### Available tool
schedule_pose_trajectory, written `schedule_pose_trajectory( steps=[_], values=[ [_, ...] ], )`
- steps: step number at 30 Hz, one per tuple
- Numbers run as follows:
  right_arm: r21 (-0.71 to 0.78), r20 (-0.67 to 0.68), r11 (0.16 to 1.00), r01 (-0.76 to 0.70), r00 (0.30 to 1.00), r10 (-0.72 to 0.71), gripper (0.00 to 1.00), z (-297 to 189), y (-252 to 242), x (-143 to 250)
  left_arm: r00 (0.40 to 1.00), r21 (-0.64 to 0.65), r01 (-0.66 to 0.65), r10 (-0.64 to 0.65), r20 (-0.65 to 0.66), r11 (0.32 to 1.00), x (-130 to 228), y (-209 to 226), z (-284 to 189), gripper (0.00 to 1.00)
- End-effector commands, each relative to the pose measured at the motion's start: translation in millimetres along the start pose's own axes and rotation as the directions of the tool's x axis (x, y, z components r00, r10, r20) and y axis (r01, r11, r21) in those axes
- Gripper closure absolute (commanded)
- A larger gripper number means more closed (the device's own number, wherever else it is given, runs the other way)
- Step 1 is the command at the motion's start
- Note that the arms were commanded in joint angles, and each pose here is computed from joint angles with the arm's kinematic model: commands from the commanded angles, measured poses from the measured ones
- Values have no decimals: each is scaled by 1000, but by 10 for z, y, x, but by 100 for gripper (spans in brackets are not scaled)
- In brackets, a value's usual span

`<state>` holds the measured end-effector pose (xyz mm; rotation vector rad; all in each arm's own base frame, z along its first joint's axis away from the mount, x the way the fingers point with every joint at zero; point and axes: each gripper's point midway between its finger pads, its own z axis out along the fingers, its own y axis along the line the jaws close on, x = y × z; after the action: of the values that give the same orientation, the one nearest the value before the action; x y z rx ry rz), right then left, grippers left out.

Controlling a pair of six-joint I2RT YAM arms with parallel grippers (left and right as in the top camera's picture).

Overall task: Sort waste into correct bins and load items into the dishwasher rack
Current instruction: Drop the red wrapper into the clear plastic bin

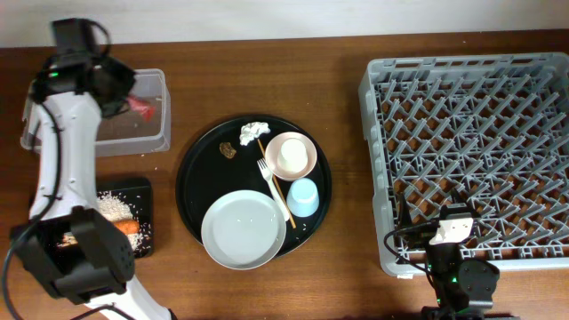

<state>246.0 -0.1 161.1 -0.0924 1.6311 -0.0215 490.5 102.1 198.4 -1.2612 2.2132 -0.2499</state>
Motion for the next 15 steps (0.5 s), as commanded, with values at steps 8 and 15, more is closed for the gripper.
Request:
schedule_pose_trajectory(
  steps=[8,15],
  values=[
    [0,-2,1000,-3,1000,3,1,-1,-2,22,995,48,-37,41,-88,998,-19,97,54,4],
    [0,-2,1000,-3,1000,3,1,-1,-2,22,878,327,-406,464,-121,853,853,-769,-386,5]
  ],
)
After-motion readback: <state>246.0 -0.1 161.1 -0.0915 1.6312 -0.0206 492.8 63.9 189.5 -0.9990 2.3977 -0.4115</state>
